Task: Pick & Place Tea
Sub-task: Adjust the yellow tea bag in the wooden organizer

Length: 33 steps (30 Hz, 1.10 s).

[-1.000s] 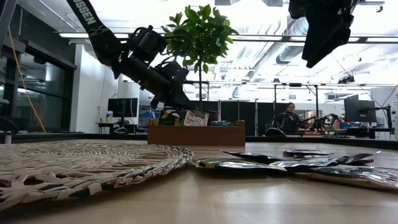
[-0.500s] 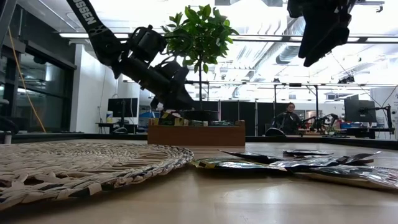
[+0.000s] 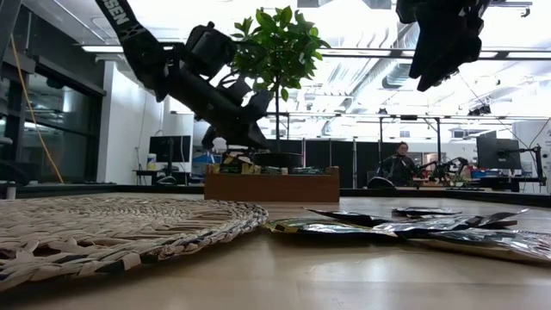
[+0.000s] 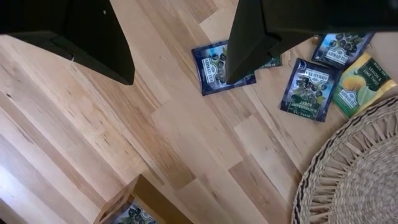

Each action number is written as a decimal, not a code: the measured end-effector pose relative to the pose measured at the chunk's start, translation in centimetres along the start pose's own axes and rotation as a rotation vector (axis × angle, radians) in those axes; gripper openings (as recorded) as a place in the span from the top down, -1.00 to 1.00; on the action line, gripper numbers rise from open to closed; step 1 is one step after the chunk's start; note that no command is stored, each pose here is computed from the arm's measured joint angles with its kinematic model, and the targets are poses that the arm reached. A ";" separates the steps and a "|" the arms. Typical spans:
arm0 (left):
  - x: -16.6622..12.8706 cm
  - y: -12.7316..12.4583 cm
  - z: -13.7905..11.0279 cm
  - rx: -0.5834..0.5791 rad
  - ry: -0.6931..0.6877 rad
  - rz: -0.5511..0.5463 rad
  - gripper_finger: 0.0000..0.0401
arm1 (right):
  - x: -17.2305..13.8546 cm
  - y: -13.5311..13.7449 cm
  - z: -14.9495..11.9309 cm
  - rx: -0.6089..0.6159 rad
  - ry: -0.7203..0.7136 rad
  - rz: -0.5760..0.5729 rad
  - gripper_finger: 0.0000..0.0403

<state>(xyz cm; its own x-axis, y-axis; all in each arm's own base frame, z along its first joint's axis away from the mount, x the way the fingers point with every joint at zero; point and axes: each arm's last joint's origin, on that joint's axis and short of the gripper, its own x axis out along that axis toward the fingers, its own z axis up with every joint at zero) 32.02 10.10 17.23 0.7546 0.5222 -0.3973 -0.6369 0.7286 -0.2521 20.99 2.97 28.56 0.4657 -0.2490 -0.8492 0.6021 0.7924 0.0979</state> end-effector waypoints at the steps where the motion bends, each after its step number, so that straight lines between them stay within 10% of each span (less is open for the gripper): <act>1: -0.1 -0.3 -0.1 -0.010 -0.010 0.018 0.97 | 0.0 0.0 0.0 0.000 -0.002 -0.002 -0.23; 33: -0.9 -1.5 -1.8 0.024 0.028 0.146 1.00 | 0.0 0.2 0.7 0.020 -0.121 -0.034 -0.23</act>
<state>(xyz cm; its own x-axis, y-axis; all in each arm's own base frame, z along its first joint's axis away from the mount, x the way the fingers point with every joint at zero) 32.00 7.73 16.41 0.6491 0.6113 -0.4528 -0.7356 0.6560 -0.1689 21.54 2.78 28.95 0.5188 -0.3419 -0.7836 0.6315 0.7711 0.0817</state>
